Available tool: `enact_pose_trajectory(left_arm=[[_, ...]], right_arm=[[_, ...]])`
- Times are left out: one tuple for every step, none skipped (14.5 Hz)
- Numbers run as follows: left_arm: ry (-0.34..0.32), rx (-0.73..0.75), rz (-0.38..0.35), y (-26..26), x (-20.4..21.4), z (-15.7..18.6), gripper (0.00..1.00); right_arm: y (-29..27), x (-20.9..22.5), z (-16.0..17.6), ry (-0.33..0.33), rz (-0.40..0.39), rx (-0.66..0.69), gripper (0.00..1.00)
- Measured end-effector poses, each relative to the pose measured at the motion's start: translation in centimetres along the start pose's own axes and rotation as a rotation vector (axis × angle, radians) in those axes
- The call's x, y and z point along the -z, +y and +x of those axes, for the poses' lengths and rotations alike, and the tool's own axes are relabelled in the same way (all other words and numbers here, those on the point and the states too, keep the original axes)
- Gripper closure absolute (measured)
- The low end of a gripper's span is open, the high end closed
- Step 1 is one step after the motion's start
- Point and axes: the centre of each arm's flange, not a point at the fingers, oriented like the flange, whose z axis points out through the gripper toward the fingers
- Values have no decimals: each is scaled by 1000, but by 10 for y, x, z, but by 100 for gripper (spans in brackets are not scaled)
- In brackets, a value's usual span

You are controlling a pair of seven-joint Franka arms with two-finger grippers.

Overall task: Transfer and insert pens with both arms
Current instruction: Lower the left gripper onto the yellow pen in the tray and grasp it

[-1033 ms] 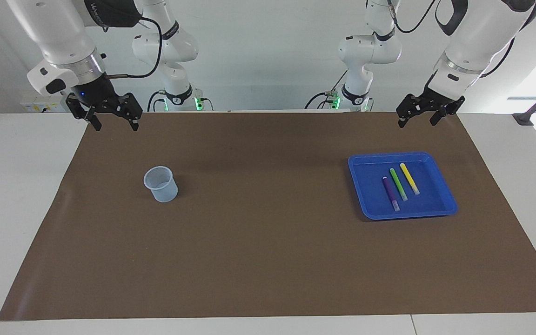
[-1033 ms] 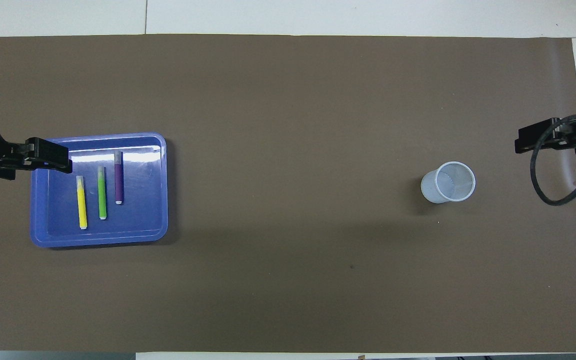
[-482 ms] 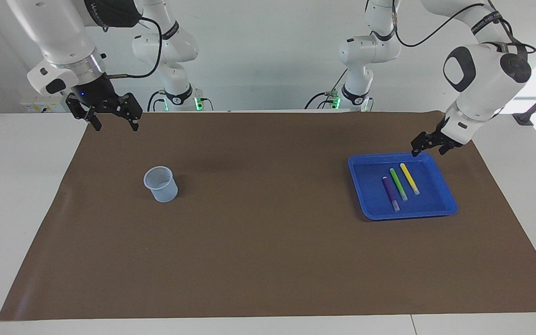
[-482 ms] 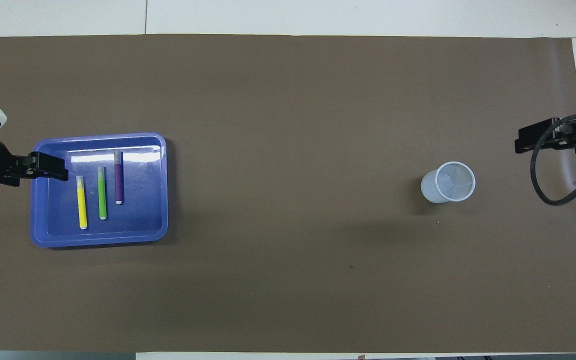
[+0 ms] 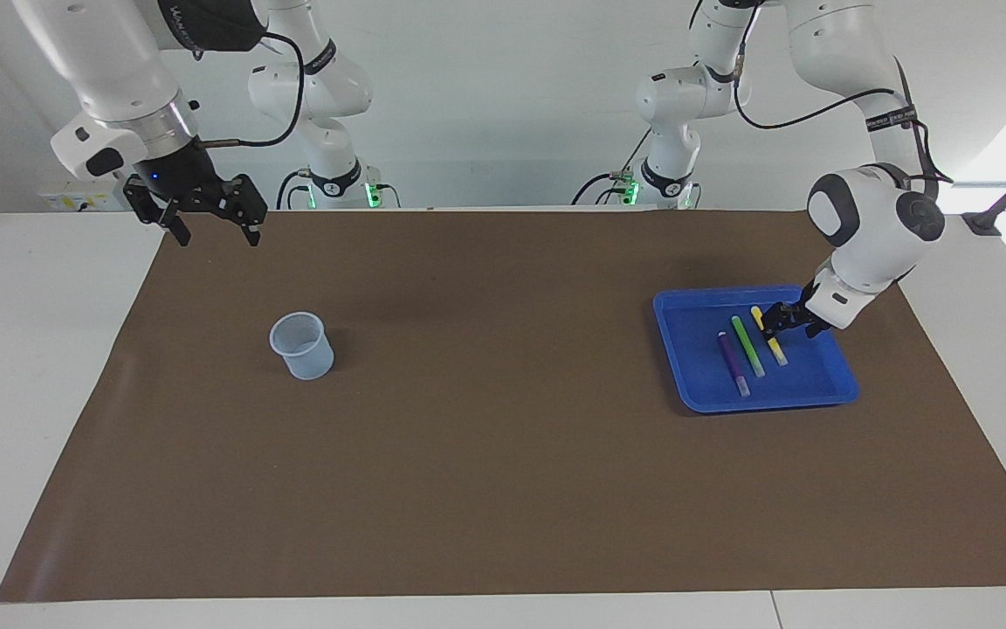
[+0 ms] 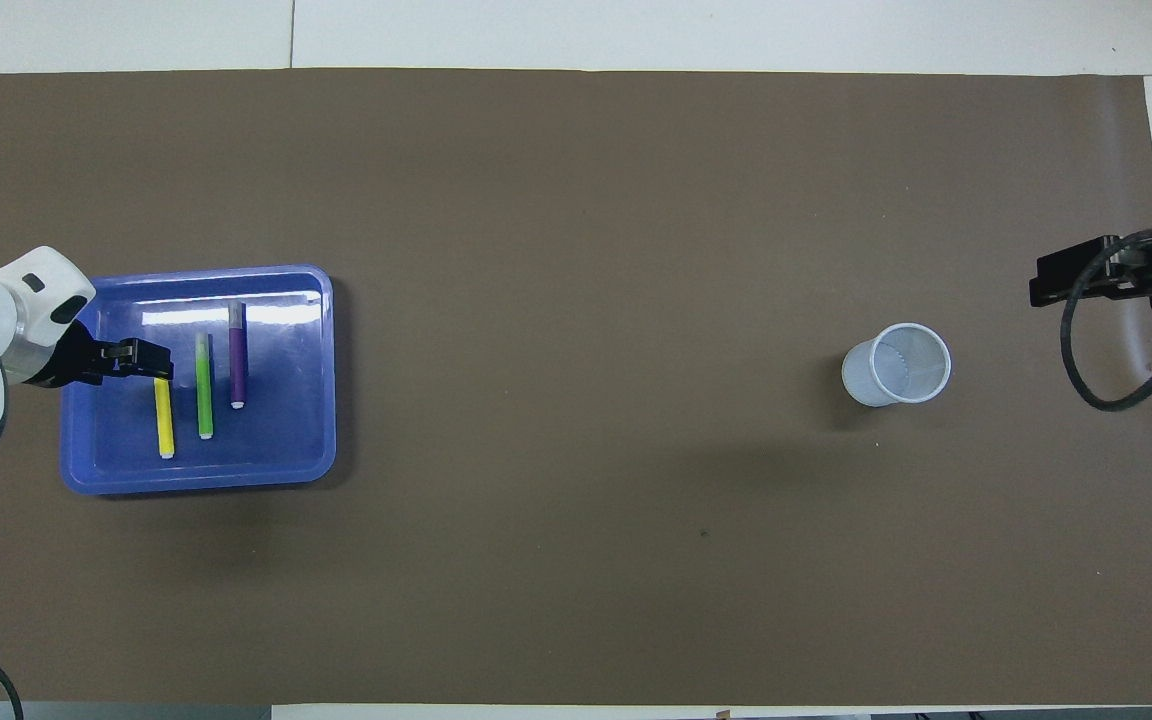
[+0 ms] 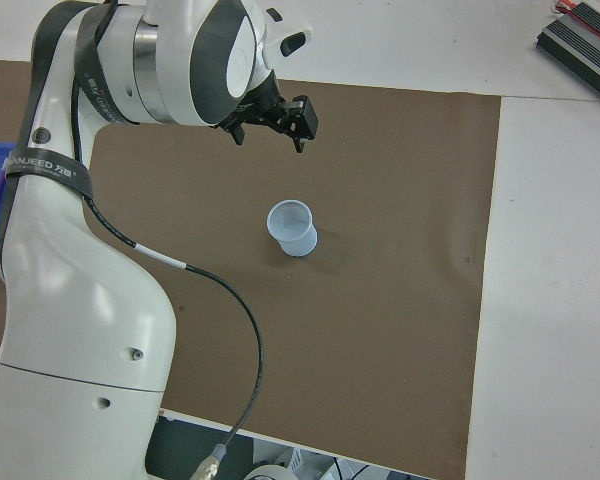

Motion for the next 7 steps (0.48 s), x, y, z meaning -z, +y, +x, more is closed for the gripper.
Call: enact_pose_trajectory(left_arm=[[-4, -3, -1, -1, -3, 0, 10], [-6, -4, -1, -1, -4, 0, 15], [-9, -4, -2, -1, -6, 0, 15], [-12, -4, -2, -1, -8, 0, 21], [-12, -4, -2, -1, -12, 1, 21], [-13, -4, -2, -1, -16, 2, 26], [-19, -3, -3, -2, -20, 3, 26]], right_arm=[[0, 0, 0, 0, 0, 0, 0], [0, 0, 0, 0, 0, 0, 0], [0, 0, 0, 0, 0, 0, 0], [0, 0, 0, 0, 0, 0, 0], [0, 0, 0, 0, 0, 0, 0], [0, 0, 0, 0, 0, 0, 0], [0, 0, 0, 0, 0, 0, 0]])
